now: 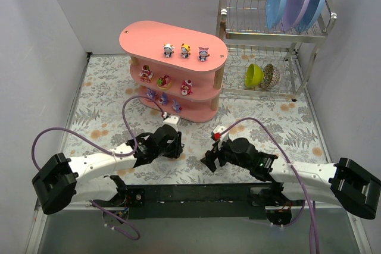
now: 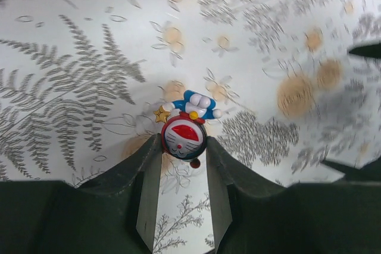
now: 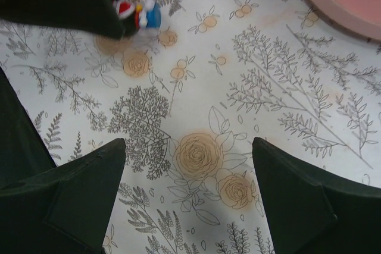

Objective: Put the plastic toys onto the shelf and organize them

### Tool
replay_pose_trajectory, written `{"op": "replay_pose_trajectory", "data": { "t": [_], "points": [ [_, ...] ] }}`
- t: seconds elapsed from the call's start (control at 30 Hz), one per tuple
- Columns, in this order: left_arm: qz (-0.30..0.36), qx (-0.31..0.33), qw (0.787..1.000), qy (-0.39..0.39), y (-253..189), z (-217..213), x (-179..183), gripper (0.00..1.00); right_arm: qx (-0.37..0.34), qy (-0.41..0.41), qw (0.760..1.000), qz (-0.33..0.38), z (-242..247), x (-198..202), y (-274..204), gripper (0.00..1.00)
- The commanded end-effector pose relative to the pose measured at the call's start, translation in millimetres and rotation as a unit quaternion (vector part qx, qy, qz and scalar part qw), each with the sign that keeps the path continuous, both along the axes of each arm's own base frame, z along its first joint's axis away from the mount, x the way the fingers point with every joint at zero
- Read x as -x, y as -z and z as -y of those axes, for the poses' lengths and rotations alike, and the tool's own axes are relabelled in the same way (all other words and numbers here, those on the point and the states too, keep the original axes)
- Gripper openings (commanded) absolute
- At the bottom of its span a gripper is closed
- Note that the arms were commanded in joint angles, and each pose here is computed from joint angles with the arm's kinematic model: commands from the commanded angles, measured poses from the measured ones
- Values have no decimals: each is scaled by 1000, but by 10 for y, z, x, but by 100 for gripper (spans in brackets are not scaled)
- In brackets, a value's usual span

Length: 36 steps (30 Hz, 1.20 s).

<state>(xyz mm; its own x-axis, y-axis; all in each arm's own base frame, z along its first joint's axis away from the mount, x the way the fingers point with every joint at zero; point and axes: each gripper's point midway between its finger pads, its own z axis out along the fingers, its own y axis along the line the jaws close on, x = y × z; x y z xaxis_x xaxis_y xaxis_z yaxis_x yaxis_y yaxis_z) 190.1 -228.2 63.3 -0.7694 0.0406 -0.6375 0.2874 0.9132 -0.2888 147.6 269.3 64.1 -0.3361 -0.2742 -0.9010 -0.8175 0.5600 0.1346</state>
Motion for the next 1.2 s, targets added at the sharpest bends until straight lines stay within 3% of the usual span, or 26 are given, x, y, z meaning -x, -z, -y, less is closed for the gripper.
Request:
{"op": "replay_pose_trajectory", "data": {
  "t": [0.0,0.17,0.33,0.53,0.87,1.17],
  "points": [
    [63,-24,992,105,-226,206,91,8,-29,16,999,-4,-83,-142,-400,94],
    [119,-63,978,158,-373,381,121,9,-52,50,997,-38,47,-293,-657,94],
    [169,-93,958,212,-477,539,191,9,-115,44,982,-141,84,-240,-784,92],
    [221,-112,932,265,-576,726,248,10,-157,29,965,-207,-3,-145,-883,89],
    [268,-111,909,298,-682,929,301,12,-183,-6,942,-282,-154,3,-789,84],
    [289,-96,903,303,-767,1020,351,12,-201,6,935,-293,-172,-30,-767,76]
  ]
}}
